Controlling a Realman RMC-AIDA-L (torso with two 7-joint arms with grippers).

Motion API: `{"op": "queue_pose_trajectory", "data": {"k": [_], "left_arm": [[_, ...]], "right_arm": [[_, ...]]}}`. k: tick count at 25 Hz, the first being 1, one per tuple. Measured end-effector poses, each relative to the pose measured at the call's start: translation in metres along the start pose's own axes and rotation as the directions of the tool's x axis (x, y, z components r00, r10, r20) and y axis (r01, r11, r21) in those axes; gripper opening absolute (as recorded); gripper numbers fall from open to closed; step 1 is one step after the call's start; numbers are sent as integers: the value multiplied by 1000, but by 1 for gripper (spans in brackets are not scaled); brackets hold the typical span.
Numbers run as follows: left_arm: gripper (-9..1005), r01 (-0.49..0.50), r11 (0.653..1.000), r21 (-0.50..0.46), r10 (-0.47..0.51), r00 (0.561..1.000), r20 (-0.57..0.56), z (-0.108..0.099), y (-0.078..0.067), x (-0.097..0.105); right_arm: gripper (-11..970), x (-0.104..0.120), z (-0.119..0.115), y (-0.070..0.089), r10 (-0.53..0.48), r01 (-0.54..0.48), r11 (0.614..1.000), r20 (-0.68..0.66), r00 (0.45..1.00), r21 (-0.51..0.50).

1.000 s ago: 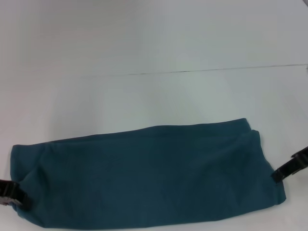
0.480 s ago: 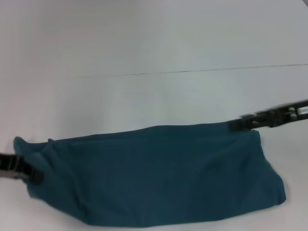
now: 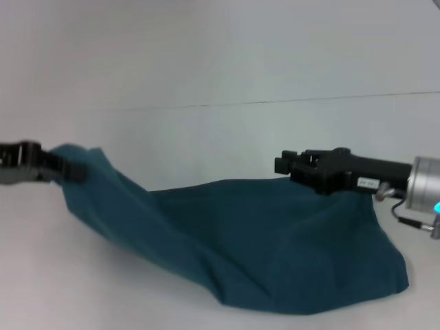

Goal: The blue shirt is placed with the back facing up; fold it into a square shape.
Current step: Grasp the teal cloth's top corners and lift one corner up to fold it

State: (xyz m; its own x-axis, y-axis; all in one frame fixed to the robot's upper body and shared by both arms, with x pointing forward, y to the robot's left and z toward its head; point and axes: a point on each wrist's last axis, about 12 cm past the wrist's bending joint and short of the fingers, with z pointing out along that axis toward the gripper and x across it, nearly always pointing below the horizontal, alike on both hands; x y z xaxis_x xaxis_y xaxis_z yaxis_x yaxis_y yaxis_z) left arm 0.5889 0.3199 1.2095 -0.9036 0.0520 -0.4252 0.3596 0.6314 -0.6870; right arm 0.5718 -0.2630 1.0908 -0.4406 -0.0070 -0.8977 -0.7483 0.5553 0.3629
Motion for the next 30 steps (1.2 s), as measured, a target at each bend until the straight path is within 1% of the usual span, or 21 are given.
{"op": "queue_pose_trajectory", "data": {"k": [2, 5, 10, 16, 24, 27, 30], "left_arm": [[103, 5, 1000, 26, -6, 1000, 27, -3, -2, -5], [104, 9, 998, 56, -12, 998, 61, -5, -7, -14], [104, 0, 998, 62, -4, 998, 67, -4, -14, -25], [104, -14, 998, 56, 10, 997, 73, -6, -18, -33], [105, -35, 998, 54, 31, 997, 77, -10, -22, -38], [105, -39, 998, 55, 35, 997, 74, -11, -22, -37], [105, -41, 998, 56, 37, 997, 71, -12, -21, -36]], "right_arm": [[366, 11, 9, -2, -33, 33, 999, 3, 999, 31], [241, 21, 28, -3, -73, 75, 995, -29, 997, 68], [13, 29, 65, 6, -158, 163, 986, -124, 980, 31], [-2, 27, 101, 22, -245, 243, 969, -191, 950, -36], [-2, 17, 147, 52, -365, 322, 928, -281, 888, -187], [-2, 13, 158, 62, -388, 331, 916, -296, 873, -227], [-1, 10, 163, 68, -402, 338, 909, -297, 866, -243]]}}
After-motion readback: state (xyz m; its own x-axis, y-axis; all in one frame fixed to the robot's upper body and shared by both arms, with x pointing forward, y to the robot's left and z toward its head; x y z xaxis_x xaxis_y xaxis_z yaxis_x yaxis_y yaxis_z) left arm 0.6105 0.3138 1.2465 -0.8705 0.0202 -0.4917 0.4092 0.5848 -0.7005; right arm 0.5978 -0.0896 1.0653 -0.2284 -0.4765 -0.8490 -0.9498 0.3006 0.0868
